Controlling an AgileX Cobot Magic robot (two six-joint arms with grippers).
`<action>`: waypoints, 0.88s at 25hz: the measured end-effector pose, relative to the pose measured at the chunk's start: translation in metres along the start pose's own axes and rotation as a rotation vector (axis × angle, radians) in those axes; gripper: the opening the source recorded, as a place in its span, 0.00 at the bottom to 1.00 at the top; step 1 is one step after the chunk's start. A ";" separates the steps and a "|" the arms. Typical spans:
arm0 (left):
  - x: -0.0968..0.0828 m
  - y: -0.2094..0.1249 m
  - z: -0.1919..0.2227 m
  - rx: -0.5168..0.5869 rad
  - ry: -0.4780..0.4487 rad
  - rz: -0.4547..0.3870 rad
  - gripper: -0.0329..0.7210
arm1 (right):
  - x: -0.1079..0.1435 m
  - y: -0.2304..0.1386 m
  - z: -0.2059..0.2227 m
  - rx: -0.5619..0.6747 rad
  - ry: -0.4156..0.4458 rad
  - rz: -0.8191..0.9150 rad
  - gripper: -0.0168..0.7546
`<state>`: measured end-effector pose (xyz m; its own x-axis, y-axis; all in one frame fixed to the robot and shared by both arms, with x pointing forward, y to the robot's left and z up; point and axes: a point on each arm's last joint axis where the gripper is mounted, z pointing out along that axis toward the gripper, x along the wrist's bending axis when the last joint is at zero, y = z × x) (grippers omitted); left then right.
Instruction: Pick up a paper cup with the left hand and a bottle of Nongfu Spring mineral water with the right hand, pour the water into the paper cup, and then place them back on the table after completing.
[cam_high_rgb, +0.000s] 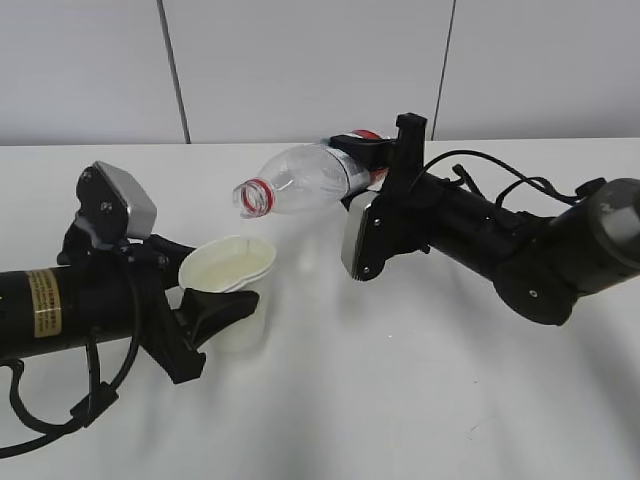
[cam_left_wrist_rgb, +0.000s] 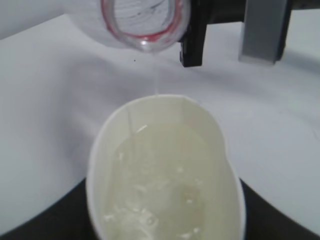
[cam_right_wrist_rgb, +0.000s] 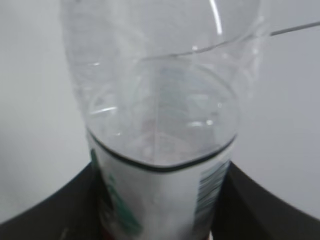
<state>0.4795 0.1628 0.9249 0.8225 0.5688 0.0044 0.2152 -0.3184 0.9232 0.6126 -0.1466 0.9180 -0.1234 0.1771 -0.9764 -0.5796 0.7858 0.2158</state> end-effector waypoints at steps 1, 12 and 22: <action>0.001 0.001 0.000 -0.011 0.004 -0.006 0.57 | 0.002 0.000 -0.002 0.000 0.002 0.052 0.52; 0.008 0.002 -0.001 -0.044 0.063 0.019 0.57 | 0.009 0.004 -0.008 -0.012 0.041 0.801 0.52; 0.020 -0.017 0.011 -0.074 0.153 -0.053 0.57 | 0.011 0.007 -0.009 -0.020 0.074 1.207 0.52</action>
<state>0.4985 0.1711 0.9047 0.7201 0.6939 0.0080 0.2120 -0.2310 0.9496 0.5999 -0.1450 0.9087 -0.6391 0.7554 -0.1446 -0.0721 0.1283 0.9891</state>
